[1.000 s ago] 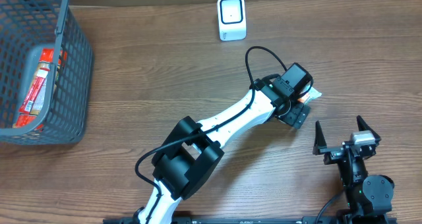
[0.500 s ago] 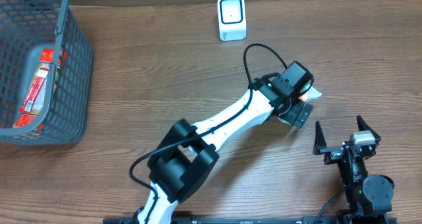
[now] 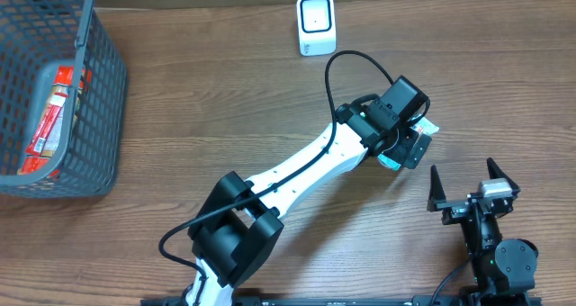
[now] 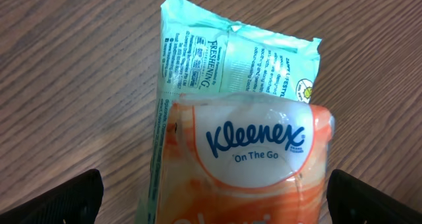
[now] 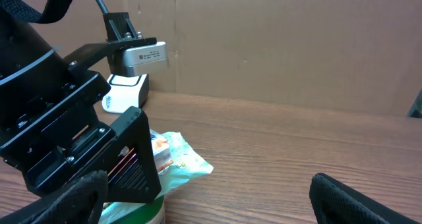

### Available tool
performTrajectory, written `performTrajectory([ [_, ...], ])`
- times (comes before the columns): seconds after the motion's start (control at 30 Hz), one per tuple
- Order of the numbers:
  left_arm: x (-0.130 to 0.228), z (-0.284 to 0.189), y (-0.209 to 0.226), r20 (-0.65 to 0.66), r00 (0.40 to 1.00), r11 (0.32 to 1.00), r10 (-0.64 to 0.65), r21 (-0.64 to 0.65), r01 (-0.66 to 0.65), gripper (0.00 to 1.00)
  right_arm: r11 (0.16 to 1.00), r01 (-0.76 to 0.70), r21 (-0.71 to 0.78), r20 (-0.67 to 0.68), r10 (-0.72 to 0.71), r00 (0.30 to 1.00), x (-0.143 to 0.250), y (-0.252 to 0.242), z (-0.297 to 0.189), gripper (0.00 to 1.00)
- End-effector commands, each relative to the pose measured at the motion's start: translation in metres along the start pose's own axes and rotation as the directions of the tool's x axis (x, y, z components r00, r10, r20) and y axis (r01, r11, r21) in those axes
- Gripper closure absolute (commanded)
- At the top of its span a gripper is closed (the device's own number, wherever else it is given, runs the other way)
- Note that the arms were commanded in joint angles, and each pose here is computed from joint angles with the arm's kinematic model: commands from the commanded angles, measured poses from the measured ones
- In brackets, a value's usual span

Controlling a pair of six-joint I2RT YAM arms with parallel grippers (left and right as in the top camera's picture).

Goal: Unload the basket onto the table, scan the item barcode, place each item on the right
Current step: 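Carry the packets to the table centre and lower them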

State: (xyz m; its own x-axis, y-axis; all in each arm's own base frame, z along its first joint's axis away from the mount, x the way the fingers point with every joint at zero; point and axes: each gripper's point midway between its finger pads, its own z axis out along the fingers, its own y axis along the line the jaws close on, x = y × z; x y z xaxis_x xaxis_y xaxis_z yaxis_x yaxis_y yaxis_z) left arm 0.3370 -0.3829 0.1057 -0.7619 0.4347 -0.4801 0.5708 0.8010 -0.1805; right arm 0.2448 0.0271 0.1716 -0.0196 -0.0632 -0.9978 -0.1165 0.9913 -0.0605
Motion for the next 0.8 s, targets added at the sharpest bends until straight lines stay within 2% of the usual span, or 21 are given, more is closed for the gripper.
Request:
performTrajectory([
  [0.0,-0.004,0.003,-0.003,0.011,0.999,0.999,0.051,-0.005,-0.051,0.02,1.0,0.001,-0.001,0.003,-0.001,1.0,0.002,0.0,0.0,0.0],
  [0.17,-0.011,0.002,-0.005,0.038,0.996,0.997,0.077,0.001,-0.077,0.12,1.0,0.001,-0.001,0.002,-0.001,1.0,0.002,0.0,0.0,0.0],
  [0.23,-0.01,0.003,-0.004,0.035,0.996,0.997,0.076,0.001,-0.077,0.11,1.0,0.001,-0.001,0.003,-0.001,1.0,0.002,0.0,0.0,0.0],
  [0.33,-0.005,0.004,-0.007,0.018,0.997,0.997,0.081,0.001,-0.081,0.04,1.0,0.001,-0.001,0.003,-0.001,1.0,0.002,0.0,0.0,0.0],
  [0.4,-0.002,0.006,-0.006,0.006,0.997,0.997,0.082,-0.001,-0.082,0.04,1.0,0.001,-0.001,0.003,-0.001,1.0,0.002,0.0,0.0,0.0],
  [0.63,0.005,0.017,-0.002,-0.019,0.996,0.996,0.084,-0.015,-0.084,0.06,1.0,0.001,-0.001,0.002,-0.001,1.0,0.002,0.0,0.0,0.0],
  [0.77,0.009,0.025,0.0,-0.037,0.996,0.996,0.083,-0.02,-0.083,0.14,1.0,0.001,-0.001,0.003,-0.001,1.0,0.002,0.0,0.0,0.0],
])
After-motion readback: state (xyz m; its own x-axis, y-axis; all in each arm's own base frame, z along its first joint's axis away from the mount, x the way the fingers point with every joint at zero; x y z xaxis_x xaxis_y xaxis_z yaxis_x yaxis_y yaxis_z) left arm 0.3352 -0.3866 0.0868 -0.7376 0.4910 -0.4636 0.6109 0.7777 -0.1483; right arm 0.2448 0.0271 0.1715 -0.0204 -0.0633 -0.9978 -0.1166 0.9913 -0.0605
